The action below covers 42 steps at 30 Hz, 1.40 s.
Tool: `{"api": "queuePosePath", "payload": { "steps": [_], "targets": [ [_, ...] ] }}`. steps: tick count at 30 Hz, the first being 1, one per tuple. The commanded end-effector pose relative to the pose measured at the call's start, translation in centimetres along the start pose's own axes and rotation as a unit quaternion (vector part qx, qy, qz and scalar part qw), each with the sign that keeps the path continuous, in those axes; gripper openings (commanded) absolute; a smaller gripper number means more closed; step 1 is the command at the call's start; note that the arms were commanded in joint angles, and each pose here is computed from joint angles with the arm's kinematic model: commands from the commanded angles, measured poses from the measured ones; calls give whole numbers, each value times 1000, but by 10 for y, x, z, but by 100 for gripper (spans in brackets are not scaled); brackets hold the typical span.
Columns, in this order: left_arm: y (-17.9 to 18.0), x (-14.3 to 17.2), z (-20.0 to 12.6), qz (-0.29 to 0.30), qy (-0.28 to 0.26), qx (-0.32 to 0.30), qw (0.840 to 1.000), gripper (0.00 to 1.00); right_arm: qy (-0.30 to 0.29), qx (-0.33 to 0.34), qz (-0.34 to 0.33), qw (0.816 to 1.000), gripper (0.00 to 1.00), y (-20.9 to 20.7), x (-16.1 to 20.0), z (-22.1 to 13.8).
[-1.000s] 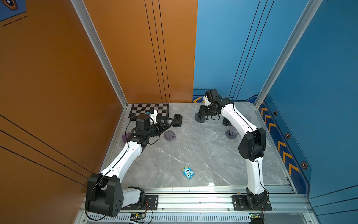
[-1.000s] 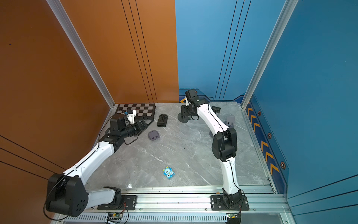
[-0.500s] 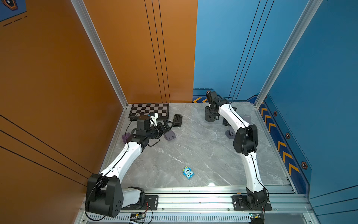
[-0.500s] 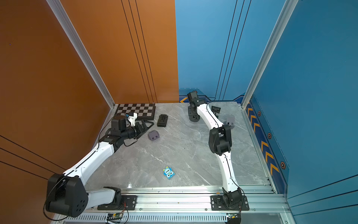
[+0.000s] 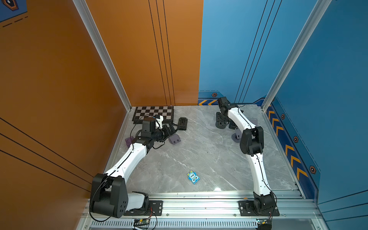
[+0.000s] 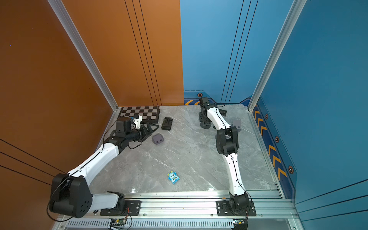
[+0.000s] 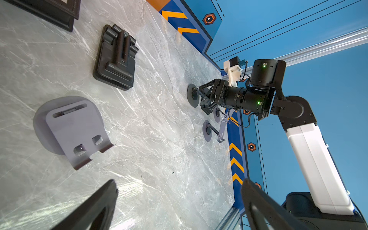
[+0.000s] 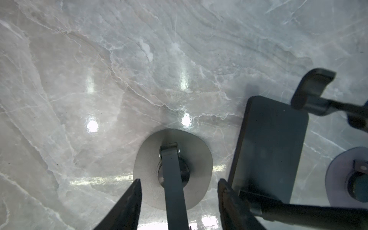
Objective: Open the phone stand
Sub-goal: Place the phone stand at the center of the board.
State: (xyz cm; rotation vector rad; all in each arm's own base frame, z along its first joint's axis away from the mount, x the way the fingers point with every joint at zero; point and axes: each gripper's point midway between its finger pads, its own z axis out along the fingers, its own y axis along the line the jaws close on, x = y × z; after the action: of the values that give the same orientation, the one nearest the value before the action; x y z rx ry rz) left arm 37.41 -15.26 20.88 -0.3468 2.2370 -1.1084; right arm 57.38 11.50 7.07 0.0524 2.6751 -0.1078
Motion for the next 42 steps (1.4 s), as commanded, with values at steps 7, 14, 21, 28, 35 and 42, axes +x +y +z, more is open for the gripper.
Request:
{"api": "queuePosePath", "payload": {
  "steps": [7, 14, 21, 28, 35, 42],
  "targets": [
    [-17, -1, 12, 26, 1, -1, 1000, 98, 12, -14, 19, 1000, 72, -8, -2, -3],
    [-23, 3, 13, 32, 3, 0, 999, 98, 1, -14, 29, 999, 100, -17, -10, -13],
    [-25, 7, 11, 36, 2, 1, 999, 98, -32, -31, 34, 998, 100, -13, -30, -42],
    [-28, 11, 7, 39, 0, 4, 999, 98, -58, -34, 30, 997, 100, -8, -41, -72],
    [-20, 18, -6, 41, -12, -11, 999, 98, -94, -53, 5, 994, 100, 25, -45, -120],
    [-3, 24, -39, 31, -60, -41, 997, 98, -82, -143, -35, 986, 100, 95, -23, -152]
  ]
}}
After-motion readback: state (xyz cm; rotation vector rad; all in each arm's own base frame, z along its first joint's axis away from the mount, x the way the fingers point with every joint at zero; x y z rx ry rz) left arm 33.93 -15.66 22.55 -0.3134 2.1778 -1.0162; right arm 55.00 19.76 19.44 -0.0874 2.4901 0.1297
